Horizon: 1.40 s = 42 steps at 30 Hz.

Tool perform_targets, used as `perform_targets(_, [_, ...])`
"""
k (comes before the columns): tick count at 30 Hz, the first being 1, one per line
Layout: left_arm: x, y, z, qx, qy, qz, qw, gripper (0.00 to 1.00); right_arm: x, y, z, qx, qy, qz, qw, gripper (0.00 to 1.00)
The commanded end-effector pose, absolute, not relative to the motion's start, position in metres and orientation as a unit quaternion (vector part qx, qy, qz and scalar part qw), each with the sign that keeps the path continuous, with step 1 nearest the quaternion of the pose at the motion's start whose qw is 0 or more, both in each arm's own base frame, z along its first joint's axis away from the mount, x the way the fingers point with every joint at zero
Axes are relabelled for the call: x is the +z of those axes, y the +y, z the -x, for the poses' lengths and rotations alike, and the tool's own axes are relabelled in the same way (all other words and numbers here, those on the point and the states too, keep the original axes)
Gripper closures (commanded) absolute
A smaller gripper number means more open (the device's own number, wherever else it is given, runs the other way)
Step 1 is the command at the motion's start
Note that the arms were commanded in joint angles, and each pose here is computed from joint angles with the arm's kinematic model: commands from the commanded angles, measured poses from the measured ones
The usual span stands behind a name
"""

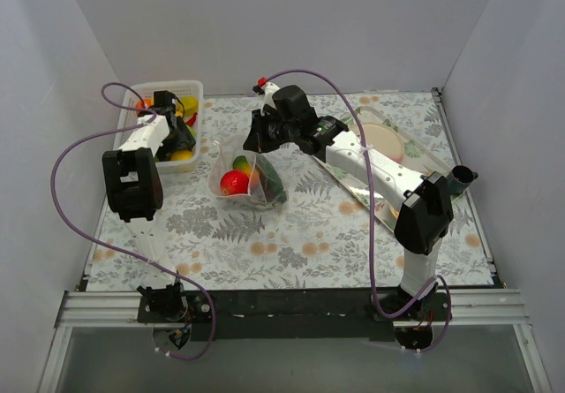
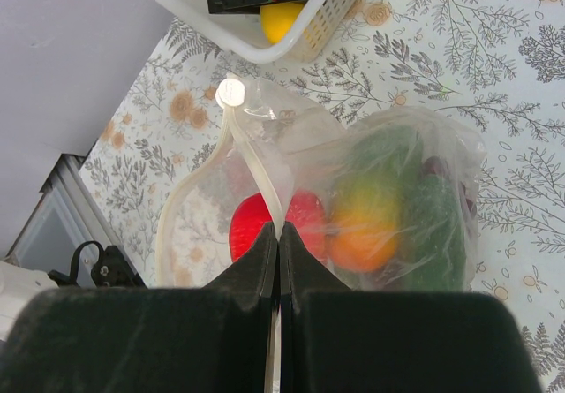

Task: Place the food in the zip-top bag and seal the zipper
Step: Pick up the fake fruit from the bin.

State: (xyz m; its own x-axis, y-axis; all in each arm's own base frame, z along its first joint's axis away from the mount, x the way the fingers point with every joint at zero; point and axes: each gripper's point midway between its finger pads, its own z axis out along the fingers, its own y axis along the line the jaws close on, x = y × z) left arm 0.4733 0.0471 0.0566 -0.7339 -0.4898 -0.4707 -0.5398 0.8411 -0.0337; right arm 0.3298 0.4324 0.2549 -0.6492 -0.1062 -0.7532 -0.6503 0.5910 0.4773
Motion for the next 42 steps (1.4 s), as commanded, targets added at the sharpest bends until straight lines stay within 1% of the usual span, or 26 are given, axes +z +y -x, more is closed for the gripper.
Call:
perform_targets(1, [0.078,0.04,-0.479,0.032,0.925,0.276,0.259,0.25,0.275,0.433,-0.329,0.401,0.81,0.229,0.363,0.99])
perform_targets(4, [0.09,0.04,-0.481,0.028,0.925,0.27,0.267,0.17,0.277,0.433,-0.329,0.401,0.809,0.23,0.363,0.99])
perform_targets(6, [0.099,0.041,-0.483,0.03,0.924,0.266,0.272,0.16,0.277,0.434,-0.329,0.401,0.809,0.231,0.362,0.99])
perform_targets(11, [0.1,0.041,-0.474,0.034,0.932,0.256,0.254,0.11,0.279,0.435,-0.329,0.403,0.809,0.231,0.36,0.99])
perform_targets(18, [0.096,0.036,-0.464,0.028,0.947,0.224,0.228,0.09,0.28,0.436,-0.326,0.408,0.809,0.228,0.356,0.99])
perform_targets(23, [0.087,0.039,-0.454,0.044,0.95,0.223,0.216,0.1,0.281,0.437,-0.325,0.411,0.809,0.229,0.352,0.99])
perform_targets(31, [0.07,0.041,-0.45,0.055,0.95,0.231,0.201,0.21,0.28,0.439,-0.324,0.412,0.811,0.227,0.348,0.99])
perform_targets(32, [0.069,0.042,-0.45,0.057,0.949,0.235,0.202,0.25,0.28,0.439,-0.324,0.411,0.811,0.226,0.348,0.99])
perform_targets(34, [0.07,0.046,-0.451,0.066,0.946,0.242,0.204,0.28,0.279,0.44,-0.324,0.411,0.812,0.226,0.347,0.99])
perform_targets(36, [0.071,0.045,-0.452,0.065,0.945,0.244,0.207,0.34,0.279,0.441,-0.324,0.412,0.812,0.227,0.347,0.99])
perform_targets(38, [0.075,0.045,-0.456,0.063,0.943,0.246,0.217,0.41,0.28,0.442,-0.324,0.412,0.811,0.226,0.347,0.99])
perform_targets(40, [0.084,0.048,-0.46,0.067,0.939,0.248,0.228,0.55,0.278,0.442,-0.324,0.41,0.813,0.226,0.345,0.99])
perform_targets(42, [0.098,0.048,-0.464,0.063,0.935,0.249,0.245,0.64,0.279,0.442,-0.324,0.41,0.813,0.225,0.346,0.99])
